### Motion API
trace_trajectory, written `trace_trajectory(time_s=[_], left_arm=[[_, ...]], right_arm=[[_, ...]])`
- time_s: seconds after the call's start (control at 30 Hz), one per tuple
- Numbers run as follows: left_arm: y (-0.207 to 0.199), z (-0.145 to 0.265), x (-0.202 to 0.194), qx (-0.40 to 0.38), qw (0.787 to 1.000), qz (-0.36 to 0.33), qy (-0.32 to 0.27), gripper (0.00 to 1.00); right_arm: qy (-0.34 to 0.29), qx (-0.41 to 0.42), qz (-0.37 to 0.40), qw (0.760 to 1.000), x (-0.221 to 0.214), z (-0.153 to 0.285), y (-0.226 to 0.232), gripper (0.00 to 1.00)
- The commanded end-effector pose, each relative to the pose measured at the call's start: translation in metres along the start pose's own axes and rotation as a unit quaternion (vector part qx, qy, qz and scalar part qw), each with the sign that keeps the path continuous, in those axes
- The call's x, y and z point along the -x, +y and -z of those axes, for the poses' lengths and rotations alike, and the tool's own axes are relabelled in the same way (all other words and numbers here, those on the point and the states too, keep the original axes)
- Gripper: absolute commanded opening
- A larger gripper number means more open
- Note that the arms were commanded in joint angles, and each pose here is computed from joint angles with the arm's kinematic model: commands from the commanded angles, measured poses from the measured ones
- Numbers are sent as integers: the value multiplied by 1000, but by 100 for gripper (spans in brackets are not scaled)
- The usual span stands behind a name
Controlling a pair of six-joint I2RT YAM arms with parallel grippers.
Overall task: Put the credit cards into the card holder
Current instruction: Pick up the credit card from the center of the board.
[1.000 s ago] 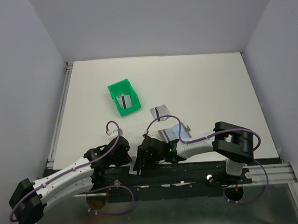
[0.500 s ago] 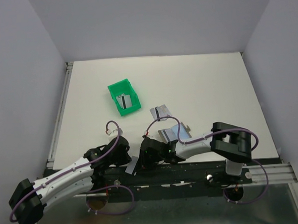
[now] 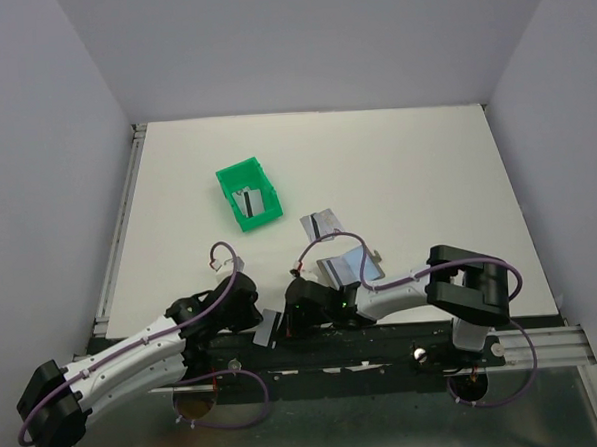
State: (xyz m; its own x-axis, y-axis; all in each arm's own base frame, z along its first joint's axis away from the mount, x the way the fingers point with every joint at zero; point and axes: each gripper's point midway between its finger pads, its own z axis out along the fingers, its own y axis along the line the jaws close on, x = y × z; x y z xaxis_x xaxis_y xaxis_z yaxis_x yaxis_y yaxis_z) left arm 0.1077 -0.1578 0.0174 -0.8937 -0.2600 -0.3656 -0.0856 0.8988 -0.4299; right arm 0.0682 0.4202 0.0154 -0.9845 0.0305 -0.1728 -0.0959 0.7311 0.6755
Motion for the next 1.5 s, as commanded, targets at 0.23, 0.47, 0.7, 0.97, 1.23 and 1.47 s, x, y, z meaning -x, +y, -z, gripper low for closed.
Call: trace_trajectory(time_s=[0.23,0.47,0.7,0.97,1.23,1.47], left_arm=[[15,-1,-22,14,999,7,38,4],[14,-2,-25,8,999,10,44,3],[13,-3,-26,3,999,13,46,2],[13,-3,-27,2,999,15,47,1],[13,-4,-26,1,999,15,45,1],[12,1,-19,3,999,18,29,2]], right_arm=[[-102,21,-5,995,37,13,9,1],[-110,66,20,992,41,9,30,9],[-113,73,20,991,42,4,33,18],[-127,60,17,990,49,1,32,24],[-134,57,20,989,57,-4,41,24],[-139,59,32,988,60,3,42,6]])
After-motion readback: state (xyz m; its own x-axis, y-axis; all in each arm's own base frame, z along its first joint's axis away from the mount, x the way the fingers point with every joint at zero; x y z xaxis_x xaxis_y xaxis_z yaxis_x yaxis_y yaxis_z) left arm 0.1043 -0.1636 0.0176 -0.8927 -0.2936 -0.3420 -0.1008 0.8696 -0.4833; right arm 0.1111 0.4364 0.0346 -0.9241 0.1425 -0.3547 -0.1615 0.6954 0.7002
